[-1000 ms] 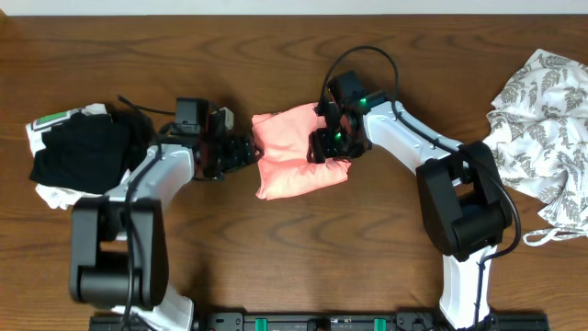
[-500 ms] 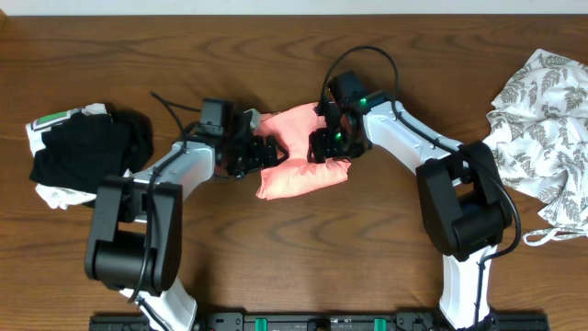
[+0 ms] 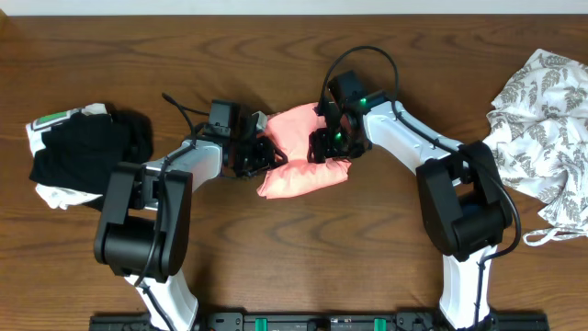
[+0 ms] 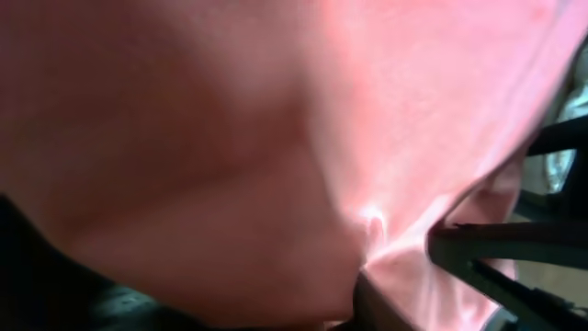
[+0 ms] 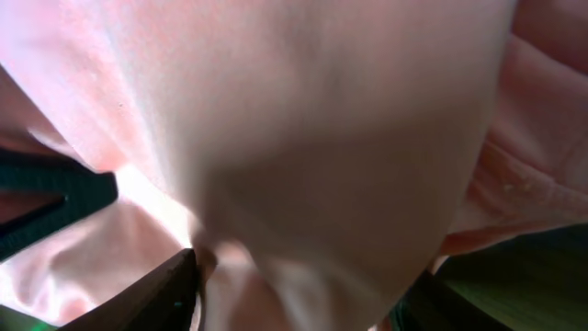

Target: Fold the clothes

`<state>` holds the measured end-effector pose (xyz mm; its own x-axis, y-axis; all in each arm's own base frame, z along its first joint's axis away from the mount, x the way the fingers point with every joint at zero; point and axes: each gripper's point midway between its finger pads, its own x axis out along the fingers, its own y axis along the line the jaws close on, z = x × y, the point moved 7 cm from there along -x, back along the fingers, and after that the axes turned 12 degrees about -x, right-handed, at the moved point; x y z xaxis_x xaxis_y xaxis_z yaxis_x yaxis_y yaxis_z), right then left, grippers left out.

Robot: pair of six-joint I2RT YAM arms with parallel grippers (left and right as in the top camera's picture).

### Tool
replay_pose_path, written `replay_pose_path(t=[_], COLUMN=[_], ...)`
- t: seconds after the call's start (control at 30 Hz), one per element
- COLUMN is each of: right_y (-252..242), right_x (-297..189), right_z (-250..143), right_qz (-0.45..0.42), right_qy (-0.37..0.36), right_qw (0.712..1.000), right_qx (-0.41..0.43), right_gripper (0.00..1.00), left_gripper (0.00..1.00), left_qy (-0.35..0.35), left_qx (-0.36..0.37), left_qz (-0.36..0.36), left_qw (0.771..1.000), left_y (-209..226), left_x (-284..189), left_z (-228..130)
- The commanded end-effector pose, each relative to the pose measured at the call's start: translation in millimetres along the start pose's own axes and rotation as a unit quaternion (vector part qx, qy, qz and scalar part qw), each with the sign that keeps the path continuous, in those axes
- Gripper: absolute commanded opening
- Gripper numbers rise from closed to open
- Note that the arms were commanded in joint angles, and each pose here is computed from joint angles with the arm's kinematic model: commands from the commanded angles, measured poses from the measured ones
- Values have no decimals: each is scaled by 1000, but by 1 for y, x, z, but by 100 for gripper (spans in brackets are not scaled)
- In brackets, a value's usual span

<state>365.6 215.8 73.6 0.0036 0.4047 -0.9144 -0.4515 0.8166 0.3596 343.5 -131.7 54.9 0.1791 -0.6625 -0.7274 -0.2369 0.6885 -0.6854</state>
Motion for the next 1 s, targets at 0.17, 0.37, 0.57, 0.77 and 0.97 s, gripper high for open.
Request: replay_pose_path(t=[0.17, 0.37, 0.57, 0.77, 0.97], right_y=[-6, 1, 8, -1, -8], right_x=[19, -10, -75, -137, -161], right_z=[-16, -1, 12, 10, 0], right_qz=[13, 13, 8, -5, -14], right_qy=[37, -2, -79, -143, -152], right_qw=[999, 1000, 997, 990, 988], right_qx=[20, 9, -5, 7, 11], right_gripper=[62, 73, 79, 79, 77], left_gripper=[6, 6, 6, 6, 6], left_qy=[5, -15, -56, -114, -193], left_qx=[-3, 13, 15, 30, 48], left_qz=[18, 9, 64, 88, 127], left_qw=[1000, 1000, 996, 989, 972], left_y=[9, -5, -2, -10, -14], left_x=[4, -10, -24, -53, -90], left_z=[-7, -5, -3, 6, 21])
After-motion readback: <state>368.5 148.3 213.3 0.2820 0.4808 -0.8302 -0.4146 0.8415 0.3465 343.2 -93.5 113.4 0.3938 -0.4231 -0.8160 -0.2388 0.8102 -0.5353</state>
